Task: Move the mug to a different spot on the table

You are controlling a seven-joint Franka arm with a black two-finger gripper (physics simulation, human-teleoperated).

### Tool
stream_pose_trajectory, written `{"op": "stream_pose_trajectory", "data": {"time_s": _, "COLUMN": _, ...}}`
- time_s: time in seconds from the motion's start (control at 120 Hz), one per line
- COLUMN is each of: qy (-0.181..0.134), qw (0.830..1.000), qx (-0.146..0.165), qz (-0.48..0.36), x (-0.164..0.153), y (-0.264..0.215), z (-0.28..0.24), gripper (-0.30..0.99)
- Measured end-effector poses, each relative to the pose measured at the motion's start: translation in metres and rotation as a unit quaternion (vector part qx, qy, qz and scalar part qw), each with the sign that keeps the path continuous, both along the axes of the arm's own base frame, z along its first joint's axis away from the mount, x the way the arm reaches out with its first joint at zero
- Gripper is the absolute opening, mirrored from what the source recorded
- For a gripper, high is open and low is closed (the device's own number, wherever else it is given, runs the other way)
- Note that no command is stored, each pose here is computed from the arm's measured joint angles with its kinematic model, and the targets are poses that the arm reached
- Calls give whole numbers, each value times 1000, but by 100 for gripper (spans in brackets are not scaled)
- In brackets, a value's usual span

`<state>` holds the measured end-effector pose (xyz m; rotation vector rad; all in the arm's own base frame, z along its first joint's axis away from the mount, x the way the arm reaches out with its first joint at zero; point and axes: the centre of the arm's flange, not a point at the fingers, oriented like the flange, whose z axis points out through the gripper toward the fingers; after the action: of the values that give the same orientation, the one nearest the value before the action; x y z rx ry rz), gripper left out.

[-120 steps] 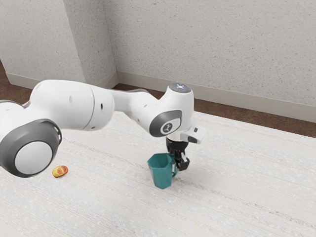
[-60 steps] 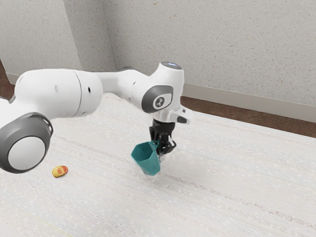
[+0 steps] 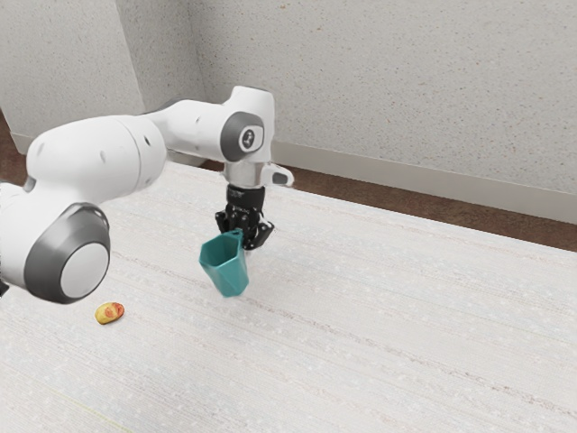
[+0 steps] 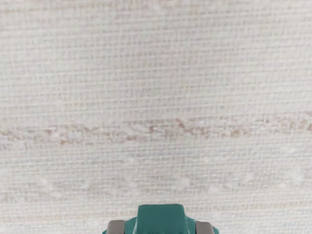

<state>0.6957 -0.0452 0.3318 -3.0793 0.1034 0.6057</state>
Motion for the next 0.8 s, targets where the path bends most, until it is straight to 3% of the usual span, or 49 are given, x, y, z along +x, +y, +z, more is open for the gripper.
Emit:
{"op": "stream_pose_trajectory", "data": {"time_s": 0.408, "qy": 31, "qw": 991, "qx": -46, "qz": 118, "x": 12, "y": 73, "z": -54, "gripper": -9}}
{"op": "stream_pose_trajectory", "data": {"time_s": 0.8, "qy": 59, "qw": 982, "qx": -70, "qz": 167, "x": 7, "y": 92, "z": -90, "gripper": -9}}
